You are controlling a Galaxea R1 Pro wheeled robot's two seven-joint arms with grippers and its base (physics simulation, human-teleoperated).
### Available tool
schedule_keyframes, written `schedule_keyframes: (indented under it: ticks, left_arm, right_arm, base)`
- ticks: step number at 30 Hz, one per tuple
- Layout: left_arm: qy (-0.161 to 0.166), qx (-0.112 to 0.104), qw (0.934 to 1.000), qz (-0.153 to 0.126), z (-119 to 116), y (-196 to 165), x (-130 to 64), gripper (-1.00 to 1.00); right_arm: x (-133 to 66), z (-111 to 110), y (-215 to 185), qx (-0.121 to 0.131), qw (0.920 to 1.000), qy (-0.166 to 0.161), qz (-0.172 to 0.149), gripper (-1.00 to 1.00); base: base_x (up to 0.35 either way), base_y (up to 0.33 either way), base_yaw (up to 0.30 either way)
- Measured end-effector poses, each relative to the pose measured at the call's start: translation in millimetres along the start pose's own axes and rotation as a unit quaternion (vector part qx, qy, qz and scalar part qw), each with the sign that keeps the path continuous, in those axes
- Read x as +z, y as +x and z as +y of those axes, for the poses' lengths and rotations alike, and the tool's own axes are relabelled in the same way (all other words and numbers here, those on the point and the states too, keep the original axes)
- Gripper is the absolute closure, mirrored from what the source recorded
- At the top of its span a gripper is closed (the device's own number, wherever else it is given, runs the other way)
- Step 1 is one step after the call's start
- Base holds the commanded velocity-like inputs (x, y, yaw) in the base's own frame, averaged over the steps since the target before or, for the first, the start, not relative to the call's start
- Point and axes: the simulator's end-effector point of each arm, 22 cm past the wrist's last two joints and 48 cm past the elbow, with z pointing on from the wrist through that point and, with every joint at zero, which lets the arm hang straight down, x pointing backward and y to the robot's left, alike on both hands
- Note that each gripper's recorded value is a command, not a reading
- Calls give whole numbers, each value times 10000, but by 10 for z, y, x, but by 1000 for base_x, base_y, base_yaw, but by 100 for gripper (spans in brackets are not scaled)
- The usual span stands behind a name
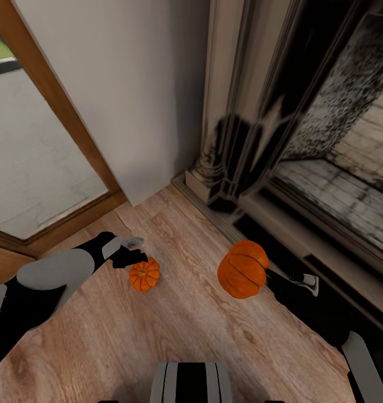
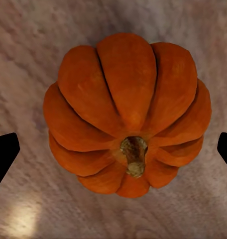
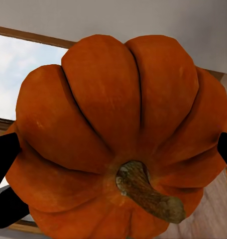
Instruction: Place each of the two pumpkins and all three candles from the living room inside a cabinet in the living room (use any cabinet), then make sure every cabinet is closed, and position the cauldron so it is next to a table in the living room.
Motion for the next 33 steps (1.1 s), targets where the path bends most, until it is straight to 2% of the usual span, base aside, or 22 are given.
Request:
schedule_keyframes:
  ticks: [4,8,19,24,33]
  left_arm:
    - [1,-1,10000,1,0,2,1,-100]
    - [-19,-9,10000,83,28,55,102,-100]
    - [-14,-10,10000,85,25,58,103,-100]
    - [-37,-21,9998,186,58,125,227,-100]
    - [-34,-23,9998,194,55,129,227,-100]
  right_arm:
    - [0,2,0,-6,10000,-1,3,100]
    - [-11,-82,22,46,10000,60,15,100]
    - [-11,-78,21,51,10000,54,14,100]
    - [-24,-182,51,120,9998,128,25,100]
    - [-24,-179,50,127,9998,122,23,100]
  base:
    - [0,0,0]
    - [0,0,0]
    - [0,0,0]
    - [0,0,0]
    - [0,0,0]
